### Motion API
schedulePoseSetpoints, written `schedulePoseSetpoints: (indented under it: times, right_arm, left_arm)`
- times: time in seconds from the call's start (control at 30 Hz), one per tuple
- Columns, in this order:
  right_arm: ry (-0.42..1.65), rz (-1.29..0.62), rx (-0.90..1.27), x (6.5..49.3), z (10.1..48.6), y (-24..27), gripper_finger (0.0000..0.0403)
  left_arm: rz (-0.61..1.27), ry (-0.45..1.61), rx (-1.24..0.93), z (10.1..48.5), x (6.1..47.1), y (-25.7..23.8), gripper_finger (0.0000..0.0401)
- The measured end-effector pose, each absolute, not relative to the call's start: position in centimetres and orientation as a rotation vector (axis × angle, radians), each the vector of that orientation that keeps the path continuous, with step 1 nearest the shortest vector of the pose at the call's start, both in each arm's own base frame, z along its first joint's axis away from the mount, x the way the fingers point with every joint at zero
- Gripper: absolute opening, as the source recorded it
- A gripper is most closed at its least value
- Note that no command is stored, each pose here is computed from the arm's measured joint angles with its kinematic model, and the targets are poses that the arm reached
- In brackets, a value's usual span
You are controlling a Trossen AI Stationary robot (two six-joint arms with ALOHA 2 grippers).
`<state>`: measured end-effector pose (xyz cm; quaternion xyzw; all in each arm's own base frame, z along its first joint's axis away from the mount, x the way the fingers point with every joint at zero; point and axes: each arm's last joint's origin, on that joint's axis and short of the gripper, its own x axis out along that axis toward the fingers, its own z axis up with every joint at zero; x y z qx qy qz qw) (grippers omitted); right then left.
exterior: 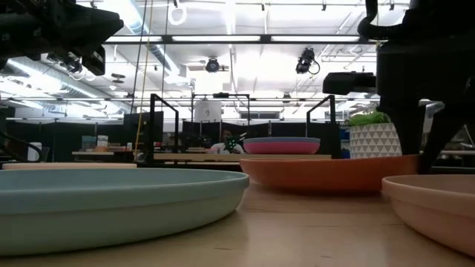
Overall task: Place and stack plates onto a shelf
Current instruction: Stack the dark orange plate on top of the blue plate on the shelf
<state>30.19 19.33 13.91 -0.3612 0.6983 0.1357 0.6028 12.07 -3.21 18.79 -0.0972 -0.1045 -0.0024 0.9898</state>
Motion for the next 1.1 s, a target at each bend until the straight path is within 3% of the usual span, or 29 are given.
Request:
schedulePoseSetpoints:
  times: [0.37, 0.63, 0.9, 1.1]
  right_arm:
    - [1.574, 0.331, -0.880, 31.9, 17.4, 19.7, 0.0018]
    - [1.543, 0.221, -0.944, 33.5, 20.5, 18.4, 0.0018]
    - [1.637, 0.135, -0.846, 35.1, 22.7, 13.7, 0.0017]
    - [1.564, 0.022, -0.704, 35.0, 26.4, 8.5, 0.0017]
  left_arm:
    - [-0.005, -0.210, -0.195, 18.8, 12.1, -3.2, 0.0055]
    - [-0.005, -0.210, -0.194, 18.8, 12.1, -3.2, 0.0055]
    - [-0.005, -0.210, -0.193, 18.8, 12.1, -3.2, 0.0055]
    - [-0.004, -0.210, -0.192, 18.8, 12.1, -3.2, 0.0055]
